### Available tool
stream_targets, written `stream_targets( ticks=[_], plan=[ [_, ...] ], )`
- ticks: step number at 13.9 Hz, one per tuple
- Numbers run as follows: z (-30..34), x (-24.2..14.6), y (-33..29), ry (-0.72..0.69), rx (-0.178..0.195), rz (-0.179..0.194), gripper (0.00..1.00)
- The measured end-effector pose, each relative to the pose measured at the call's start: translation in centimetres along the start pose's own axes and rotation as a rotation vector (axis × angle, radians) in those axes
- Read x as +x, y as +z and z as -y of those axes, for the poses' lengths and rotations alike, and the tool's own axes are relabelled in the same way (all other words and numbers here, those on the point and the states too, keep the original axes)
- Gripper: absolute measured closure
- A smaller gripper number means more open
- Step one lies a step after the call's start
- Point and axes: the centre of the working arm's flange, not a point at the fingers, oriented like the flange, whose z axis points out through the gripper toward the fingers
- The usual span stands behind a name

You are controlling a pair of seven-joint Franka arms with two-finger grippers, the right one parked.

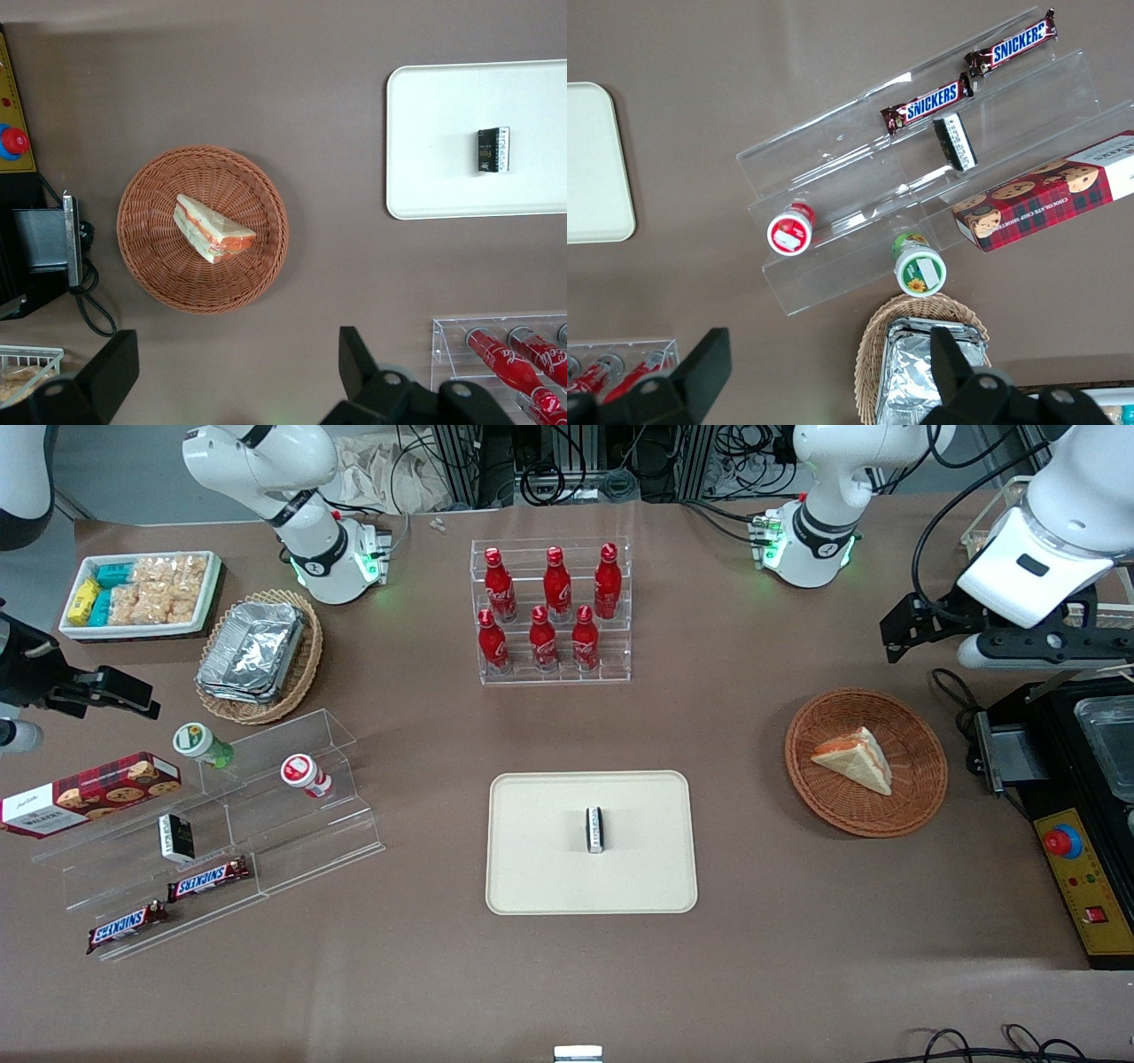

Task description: Place sandwich from basket to tray

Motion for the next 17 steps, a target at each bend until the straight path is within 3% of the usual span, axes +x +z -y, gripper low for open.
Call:
stream_targets(
  ticks=[7, 10, 17],
  plan=[
    [0.0, 0.0, 0.0, 0.0, 0.0, 0.0, 0.0],
    [0.4, -0.3, 0.4, -0.016, 0.008, 0.034, 0.0],
    [6.0, -0.5, 4.1, -0.513, 0.044, 0.123, 0.0]
  ],
)
